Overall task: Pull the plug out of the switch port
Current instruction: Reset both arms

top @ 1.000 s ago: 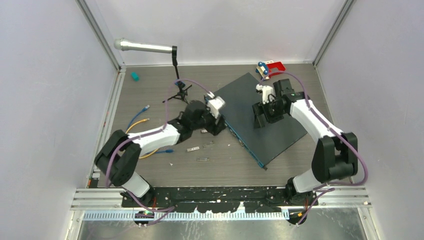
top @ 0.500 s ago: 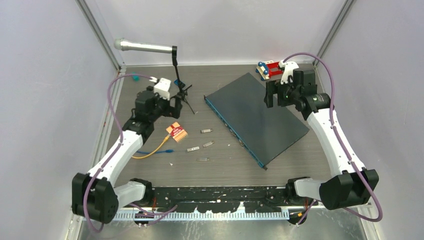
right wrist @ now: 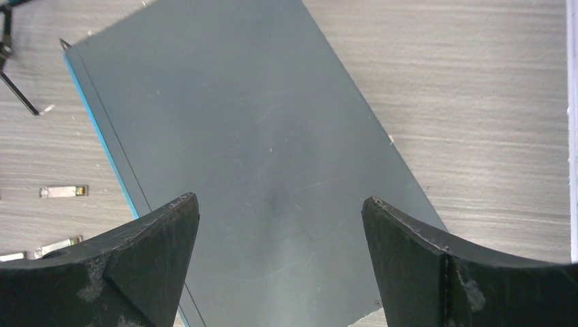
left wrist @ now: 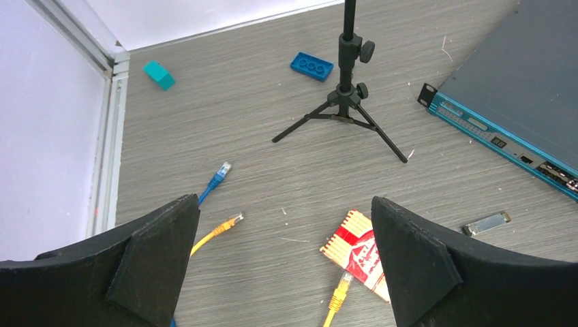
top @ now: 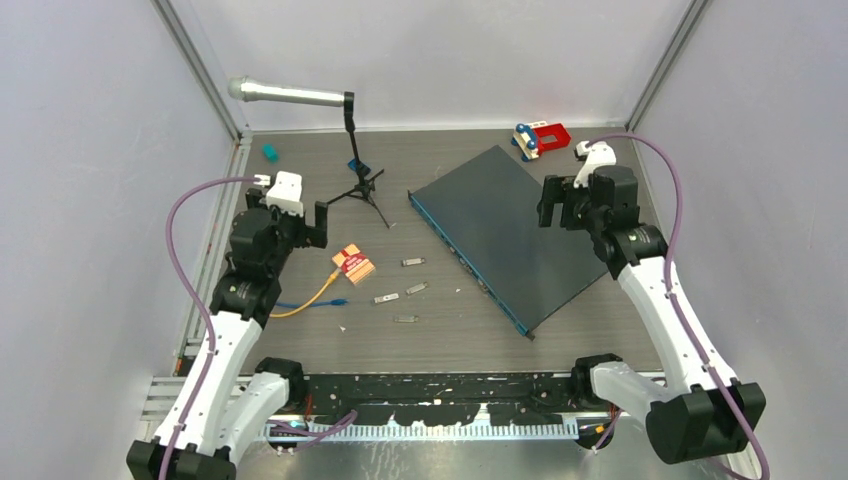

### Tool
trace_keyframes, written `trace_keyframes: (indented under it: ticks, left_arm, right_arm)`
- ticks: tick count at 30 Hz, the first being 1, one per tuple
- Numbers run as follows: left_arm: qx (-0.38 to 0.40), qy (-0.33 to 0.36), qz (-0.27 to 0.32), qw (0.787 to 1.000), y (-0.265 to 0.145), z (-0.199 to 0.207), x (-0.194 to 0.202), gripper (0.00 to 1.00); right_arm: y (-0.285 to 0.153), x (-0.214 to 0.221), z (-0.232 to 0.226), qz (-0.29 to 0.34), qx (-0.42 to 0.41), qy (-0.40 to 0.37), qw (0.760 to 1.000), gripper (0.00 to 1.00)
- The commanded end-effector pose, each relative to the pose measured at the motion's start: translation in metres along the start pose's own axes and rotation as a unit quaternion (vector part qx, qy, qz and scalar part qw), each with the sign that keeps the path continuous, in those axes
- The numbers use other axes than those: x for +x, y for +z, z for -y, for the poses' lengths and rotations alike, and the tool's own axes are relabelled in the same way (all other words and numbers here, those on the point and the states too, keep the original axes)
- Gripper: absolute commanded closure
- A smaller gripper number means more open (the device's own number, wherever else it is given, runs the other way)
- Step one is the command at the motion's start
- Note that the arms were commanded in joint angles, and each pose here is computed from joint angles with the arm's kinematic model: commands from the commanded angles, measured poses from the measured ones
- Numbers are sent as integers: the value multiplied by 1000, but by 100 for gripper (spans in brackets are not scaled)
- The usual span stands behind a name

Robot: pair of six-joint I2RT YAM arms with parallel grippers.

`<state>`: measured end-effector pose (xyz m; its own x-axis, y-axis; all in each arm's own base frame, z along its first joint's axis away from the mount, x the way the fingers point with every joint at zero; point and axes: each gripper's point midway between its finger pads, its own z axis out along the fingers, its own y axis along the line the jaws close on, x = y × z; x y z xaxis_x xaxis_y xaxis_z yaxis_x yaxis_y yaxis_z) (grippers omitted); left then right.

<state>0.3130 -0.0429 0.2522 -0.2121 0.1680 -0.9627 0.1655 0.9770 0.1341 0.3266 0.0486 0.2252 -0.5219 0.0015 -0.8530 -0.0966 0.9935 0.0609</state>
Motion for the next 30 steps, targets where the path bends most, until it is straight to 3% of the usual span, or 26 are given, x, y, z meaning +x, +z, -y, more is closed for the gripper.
trace_keyframes:
  ticks: [1,30]
  left_arm:
    - [-25,-2,12,1000,-9,-11,-6,0]
    - [-19,3,-25,1000,-12,-11,12,0]
  right_arm:
    - [-15,-36,-2,78,-9,-10,997,6]
    - [-15,-25,0,77,-9,-42,996,6]
